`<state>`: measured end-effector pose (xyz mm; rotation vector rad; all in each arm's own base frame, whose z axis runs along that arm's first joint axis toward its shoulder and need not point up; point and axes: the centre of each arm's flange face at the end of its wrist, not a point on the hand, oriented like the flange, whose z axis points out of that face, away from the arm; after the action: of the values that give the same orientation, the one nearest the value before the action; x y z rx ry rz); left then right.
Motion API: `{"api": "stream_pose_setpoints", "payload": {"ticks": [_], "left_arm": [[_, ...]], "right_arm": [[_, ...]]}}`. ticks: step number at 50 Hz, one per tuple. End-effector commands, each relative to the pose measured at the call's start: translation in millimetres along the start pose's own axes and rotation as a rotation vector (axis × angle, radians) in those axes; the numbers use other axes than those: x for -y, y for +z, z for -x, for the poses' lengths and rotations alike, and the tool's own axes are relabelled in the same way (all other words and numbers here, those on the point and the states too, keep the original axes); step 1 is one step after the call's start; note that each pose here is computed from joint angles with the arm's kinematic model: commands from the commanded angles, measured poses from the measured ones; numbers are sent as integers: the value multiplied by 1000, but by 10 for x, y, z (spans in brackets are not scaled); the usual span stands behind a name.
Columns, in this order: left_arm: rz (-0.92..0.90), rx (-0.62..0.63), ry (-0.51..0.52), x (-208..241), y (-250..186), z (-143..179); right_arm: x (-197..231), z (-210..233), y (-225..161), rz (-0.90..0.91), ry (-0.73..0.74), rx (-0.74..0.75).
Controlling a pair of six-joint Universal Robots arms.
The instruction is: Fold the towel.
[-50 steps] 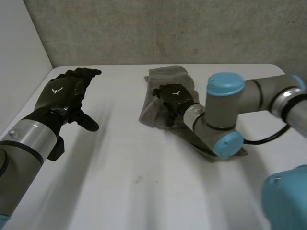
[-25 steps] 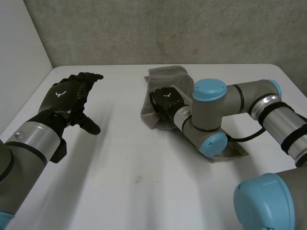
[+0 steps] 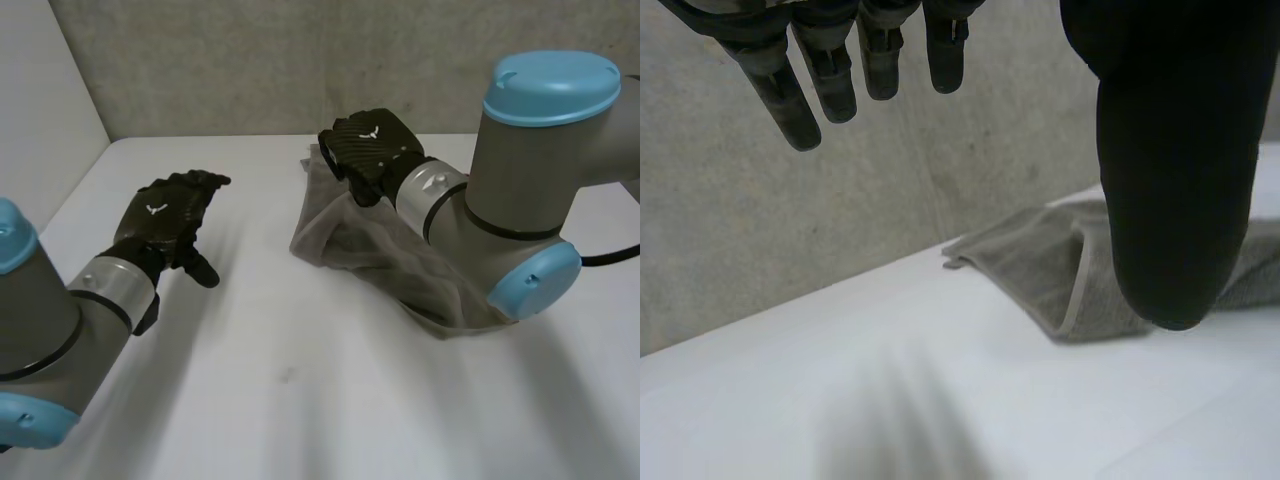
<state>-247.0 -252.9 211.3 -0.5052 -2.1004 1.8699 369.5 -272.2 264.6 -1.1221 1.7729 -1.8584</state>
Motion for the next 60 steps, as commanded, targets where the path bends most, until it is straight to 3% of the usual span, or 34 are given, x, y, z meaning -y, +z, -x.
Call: {"api": "stream_pose_setpoints", "payload": {"ticks": [1, 11, 18, 33, 39, 41, 46, 55, 60], "left_arm": [[29, -2, 60, -90, 32, -7], [9, -8, 61, -19, -59, -33], [12, -10, 61, -27, -78, -43], [25, -25, 63, -65, -111, -83], [26, -23, 62, -73, -105, -78], [25, -22, 62, -72, -98, -73], [16, -19, 63, -62, -65, -66], [-32, -1, 64, 40, 191, 10], [-51, -14, 65, 69, 351, 11]], "right_arm": [[-535, 99, 262, 100, 17, 7], [-996, 119, 692, 103, -6, -25], [-1218, 237, 889, 68, -166, -15], [-1491, 476, 940, 65, -378, 59], [-834, 394, 982, -128, -408, -45], [-367, 243, 879, -208, -392, -99], [177, 138, 610, -275, -357, -109], [717, 120, -56, -294, -384, -64], [787, 134, -349, -257, -432, -28]]}}
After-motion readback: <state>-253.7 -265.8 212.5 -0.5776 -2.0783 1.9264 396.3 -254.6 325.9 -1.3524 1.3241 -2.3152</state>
